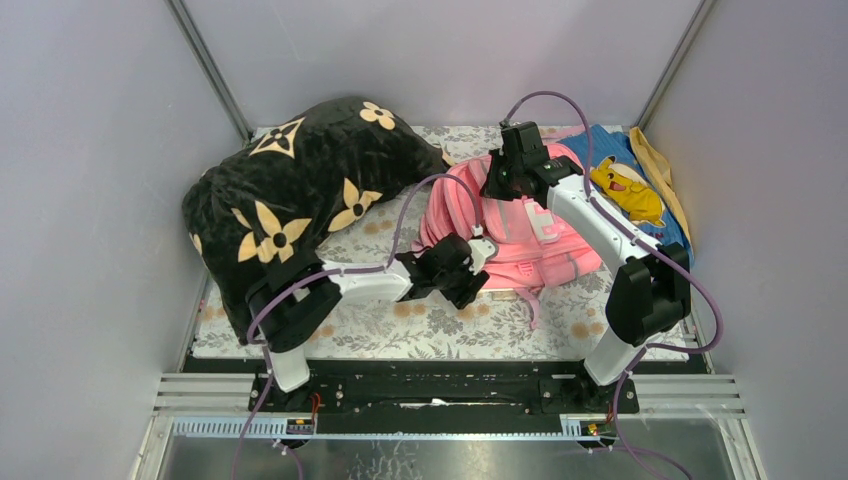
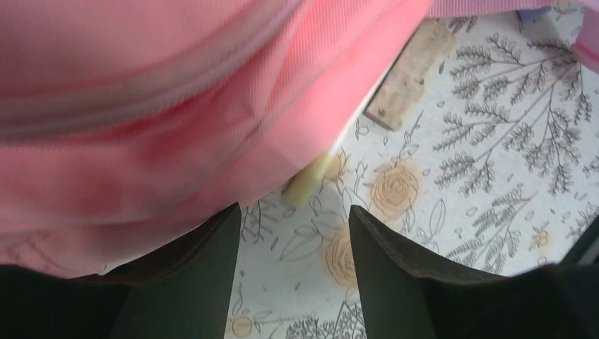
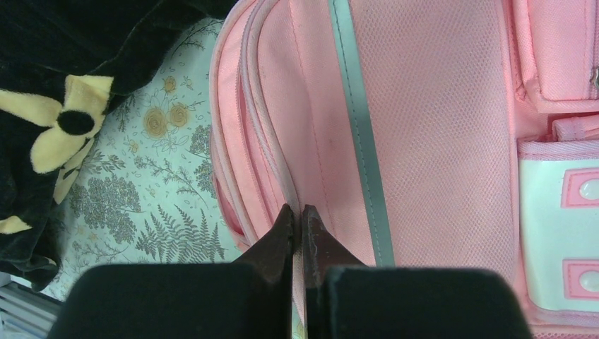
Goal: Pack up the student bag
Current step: Pick up the stationery from the center of the board.
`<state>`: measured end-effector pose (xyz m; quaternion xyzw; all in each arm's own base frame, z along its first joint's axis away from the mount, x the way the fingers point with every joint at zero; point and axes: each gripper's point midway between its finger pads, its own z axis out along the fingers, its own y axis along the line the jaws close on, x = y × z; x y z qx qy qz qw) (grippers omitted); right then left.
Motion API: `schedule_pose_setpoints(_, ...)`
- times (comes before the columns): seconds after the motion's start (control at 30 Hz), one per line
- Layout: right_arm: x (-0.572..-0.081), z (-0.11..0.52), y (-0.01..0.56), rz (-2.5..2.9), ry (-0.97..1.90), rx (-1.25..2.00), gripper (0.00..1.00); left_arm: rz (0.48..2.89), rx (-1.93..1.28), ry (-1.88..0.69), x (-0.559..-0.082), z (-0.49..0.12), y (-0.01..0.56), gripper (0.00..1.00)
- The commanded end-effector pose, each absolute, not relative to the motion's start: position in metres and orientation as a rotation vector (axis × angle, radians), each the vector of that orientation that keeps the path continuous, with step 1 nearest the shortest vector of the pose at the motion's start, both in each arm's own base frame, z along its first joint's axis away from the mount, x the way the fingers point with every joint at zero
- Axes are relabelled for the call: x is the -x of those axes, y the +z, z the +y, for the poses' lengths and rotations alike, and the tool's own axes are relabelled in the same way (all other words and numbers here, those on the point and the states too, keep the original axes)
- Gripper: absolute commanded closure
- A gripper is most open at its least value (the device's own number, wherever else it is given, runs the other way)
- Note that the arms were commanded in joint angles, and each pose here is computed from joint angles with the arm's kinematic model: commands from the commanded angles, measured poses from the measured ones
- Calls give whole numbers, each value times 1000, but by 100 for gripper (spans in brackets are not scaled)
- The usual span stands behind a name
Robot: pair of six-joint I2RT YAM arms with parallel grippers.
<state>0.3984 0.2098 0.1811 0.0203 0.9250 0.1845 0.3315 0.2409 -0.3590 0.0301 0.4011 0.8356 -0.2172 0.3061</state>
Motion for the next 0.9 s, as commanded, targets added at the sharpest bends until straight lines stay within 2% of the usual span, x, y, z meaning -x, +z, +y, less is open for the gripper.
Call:
schedule_pose_setpoints(0.0,-402,209,214,2330,520,-66,100,2070,-1061,-571,-268,-390,51,36)
schedule_pose_setpoints(0.3,-403,208,211,2336,524,-69,100,2128,-1130,-606,-261,-396,26,36)
schedule_pose_setpoints(0.6,-405,208,212,2334,524,-73,100,2157,-1143,-687,-240,-399,27,46)
schedule_pose_setpoints(0.87,-406,210,212,2335,533,-73,100,2152,-1087,-712,-227,-390,25,44)
